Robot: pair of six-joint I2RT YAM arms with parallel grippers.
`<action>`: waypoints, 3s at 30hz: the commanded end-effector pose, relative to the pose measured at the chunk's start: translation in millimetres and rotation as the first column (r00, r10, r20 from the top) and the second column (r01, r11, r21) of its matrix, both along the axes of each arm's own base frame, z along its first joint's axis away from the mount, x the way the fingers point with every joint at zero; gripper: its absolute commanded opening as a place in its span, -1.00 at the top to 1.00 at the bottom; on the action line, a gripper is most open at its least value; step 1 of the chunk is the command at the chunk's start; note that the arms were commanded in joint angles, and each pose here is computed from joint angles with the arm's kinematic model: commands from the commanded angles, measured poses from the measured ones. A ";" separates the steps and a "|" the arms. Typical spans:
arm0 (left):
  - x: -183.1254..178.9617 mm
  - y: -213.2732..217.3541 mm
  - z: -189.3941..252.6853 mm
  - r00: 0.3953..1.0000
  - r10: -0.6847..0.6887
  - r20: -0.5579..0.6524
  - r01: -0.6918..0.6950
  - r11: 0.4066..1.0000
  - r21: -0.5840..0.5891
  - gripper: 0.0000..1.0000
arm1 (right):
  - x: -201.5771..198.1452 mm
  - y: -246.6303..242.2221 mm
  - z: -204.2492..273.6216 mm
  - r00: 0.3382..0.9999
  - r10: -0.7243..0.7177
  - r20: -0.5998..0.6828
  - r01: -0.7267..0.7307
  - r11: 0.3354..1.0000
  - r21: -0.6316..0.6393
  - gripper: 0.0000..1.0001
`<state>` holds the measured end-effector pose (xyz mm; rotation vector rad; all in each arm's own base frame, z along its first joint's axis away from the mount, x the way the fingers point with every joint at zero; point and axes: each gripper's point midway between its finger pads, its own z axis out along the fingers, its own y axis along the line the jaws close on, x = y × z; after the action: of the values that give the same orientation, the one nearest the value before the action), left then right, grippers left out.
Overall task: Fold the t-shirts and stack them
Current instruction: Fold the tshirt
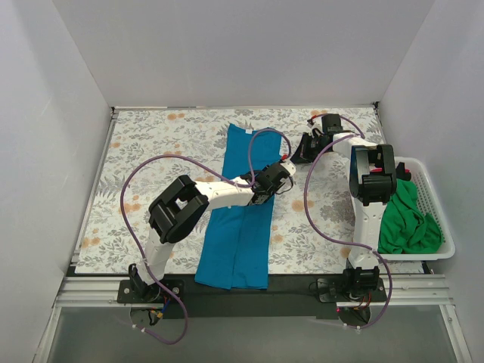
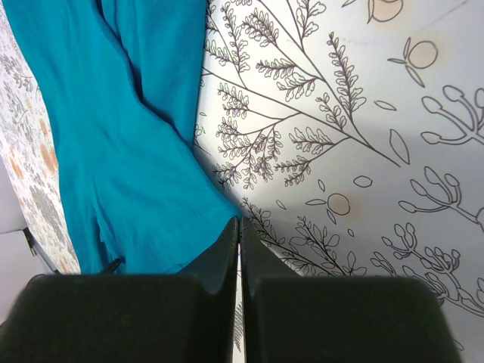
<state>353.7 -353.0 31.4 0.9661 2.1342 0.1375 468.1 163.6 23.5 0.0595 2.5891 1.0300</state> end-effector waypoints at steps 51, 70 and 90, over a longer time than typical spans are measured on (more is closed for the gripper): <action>16.6 35.3 46.0 0.891 0.247 -0.380 -0.419 0.767 -0.485 1.00 | 47.5 48.3 72.4 0.998 -0.027 0.057 0.018 0.987 0.157 0.97; 20.2 42.2 50.6 0.815 0.266 -0.515 -0.549 0.636 -0.542 1.00 | 69.8 87.3 72.9 0.997 -0.021 0.076 0.002 0.968 0.252 0.96; 55.8 75.1 60.0 0.738 0.296 -0.607 -0.665 0.476 -0.576 1.00 | 75.3 94.4 86.5 0.988 -0.014 0.153 -0.032 0.955 0.295 -0.17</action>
<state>397.4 -280.2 55.9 -0.1763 2.5308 -0.6875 540.6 261.0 77.4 0.1366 2.3696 1.3772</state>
